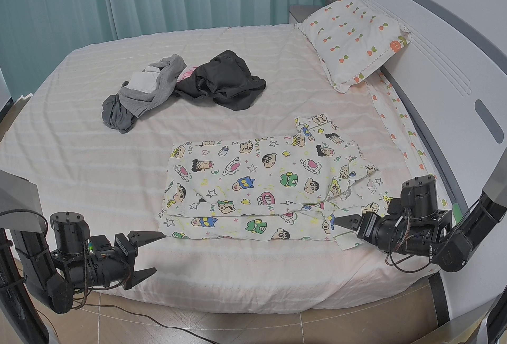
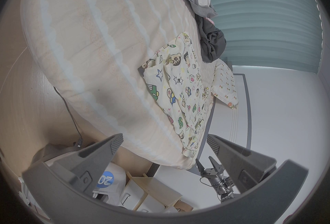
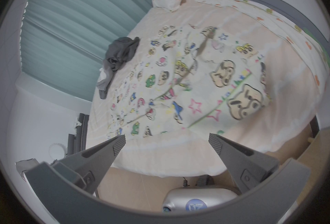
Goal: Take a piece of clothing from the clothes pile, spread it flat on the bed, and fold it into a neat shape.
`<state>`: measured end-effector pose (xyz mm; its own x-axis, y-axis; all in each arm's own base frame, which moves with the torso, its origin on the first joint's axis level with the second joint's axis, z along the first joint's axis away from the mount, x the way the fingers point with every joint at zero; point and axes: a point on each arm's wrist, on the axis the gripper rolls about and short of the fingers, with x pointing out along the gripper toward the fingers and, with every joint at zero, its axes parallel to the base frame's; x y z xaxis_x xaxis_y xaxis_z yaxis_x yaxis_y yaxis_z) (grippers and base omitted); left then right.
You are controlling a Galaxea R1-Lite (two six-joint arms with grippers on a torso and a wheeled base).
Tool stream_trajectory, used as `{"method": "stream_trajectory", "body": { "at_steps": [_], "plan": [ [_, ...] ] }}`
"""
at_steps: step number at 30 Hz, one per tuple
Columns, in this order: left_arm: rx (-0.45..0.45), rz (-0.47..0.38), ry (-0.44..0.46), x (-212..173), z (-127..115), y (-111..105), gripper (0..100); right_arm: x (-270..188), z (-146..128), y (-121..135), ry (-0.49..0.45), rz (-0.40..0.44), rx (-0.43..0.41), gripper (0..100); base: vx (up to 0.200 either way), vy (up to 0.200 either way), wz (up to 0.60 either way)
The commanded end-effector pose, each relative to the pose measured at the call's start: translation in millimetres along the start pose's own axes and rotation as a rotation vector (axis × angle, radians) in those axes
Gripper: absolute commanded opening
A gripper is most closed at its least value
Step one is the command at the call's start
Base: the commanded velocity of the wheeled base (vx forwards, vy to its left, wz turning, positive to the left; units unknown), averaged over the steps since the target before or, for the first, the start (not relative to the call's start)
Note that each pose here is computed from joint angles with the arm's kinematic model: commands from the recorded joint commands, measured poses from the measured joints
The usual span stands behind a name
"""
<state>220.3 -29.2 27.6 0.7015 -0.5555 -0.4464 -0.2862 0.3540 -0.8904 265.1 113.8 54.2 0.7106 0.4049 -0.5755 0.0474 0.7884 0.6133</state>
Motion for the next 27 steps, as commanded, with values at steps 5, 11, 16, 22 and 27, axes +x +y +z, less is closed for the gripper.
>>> {"method": "stream_trajectory", "body": {
  "at_steps": [5,11,16,22,27],
  "plan": [
    [0.001,-0.002,0.0,0,0,0,100,24,3,27,0.057,0.132,0.045,100,0.0,0.0,0.0],
    [0.001,-0.002,0.0,1,0,0,100,51,-3,35,0.093,0.151,0.054,100,0.0,0.0,0.0],
    [0.001,-0.002,0.0,1,0,0,100,67,-9,42,0.107,0.157,0.039,100,0.0,0.0,0.0],
    [0.001,-0.002,0.0,1,0,0,100,83,-7,41,0.098,0.148,0.021,100,0.0,0.0,0.0],
    [0.001,-0.002,0.0,1,0,0,100,97,-4,35,0.048,0.096,0.006,100,0.0,0.0,0.0]
  ]
}}
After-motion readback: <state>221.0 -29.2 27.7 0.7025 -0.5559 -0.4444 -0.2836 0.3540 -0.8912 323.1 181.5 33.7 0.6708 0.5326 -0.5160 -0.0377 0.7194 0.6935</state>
